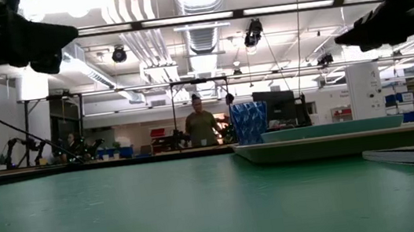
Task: Pick and place plate/cup/fork/spoon on tray
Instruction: Return to Home Position
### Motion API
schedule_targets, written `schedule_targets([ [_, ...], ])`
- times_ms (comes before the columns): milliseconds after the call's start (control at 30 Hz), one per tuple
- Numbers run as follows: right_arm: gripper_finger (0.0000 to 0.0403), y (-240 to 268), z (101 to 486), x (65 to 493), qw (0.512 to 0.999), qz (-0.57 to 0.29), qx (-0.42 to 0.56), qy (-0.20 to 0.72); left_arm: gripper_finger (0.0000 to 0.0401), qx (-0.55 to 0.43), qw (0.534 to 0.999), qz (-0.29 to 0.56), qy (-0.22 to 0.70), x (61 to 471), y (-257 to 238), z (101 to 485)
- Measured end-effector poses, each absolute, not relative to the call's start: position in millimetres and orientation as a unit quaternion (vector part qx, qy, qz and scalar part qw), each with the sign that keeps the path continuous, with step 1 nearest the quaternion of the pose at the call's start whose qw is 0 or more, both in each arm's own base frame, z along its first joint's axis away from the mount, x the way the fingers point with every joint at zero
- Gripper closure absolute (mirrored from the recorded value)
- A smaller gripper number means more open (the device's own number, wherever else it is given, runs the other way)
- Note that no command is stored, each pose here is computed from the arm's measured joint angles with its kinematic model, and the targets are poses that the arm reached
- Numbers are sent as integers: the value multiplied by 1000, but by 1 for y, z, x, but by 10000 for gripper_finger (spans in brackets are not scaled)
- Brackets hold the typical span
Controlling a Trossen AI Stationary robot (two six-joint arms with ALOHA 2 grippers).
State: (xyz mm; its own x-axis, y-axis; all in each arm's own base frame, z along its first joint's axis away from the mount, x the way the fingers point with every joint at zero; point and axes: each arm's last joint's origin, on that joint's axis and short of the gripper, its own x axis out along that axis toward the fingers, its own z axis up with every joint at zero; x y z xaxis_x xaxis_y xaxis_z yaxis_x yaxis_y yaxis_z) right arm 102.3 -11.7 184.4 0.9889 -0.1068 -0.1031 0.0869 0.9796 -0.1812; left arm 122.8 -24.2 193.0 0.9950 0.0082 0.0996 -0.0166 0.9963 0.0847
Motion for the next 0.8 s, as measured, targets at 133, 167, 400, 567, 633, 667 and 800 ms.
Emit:
schedule_targets([
  [133,394,-11,185,98,994,-50,-89,47,396,42,998,7,-54,119,-23,186],
  [167,394,-11,186,97,994,-50,-90,44,396,43,998,7,-55,118,-23,185],
  [400,394,-10,185,89,994,-51,-91,36,396,41,997,8,-68,115,-22,186],
  [567,394,-10,183,89,994,-50,-90,44,396,41,997,8,-69,115,-22,185],
  [633,394,-10,182,89,994,-50,-89,46,396,42,997,9,-64,115,-22,182],
  [667,394,-10,182,89,994,-50,-90,46,396,41,997,10,-65,114,-22,182],
  [800,394,-9,183,89,994,-37,-90,41,396,40,997,9,-62,114,-22,181],
])
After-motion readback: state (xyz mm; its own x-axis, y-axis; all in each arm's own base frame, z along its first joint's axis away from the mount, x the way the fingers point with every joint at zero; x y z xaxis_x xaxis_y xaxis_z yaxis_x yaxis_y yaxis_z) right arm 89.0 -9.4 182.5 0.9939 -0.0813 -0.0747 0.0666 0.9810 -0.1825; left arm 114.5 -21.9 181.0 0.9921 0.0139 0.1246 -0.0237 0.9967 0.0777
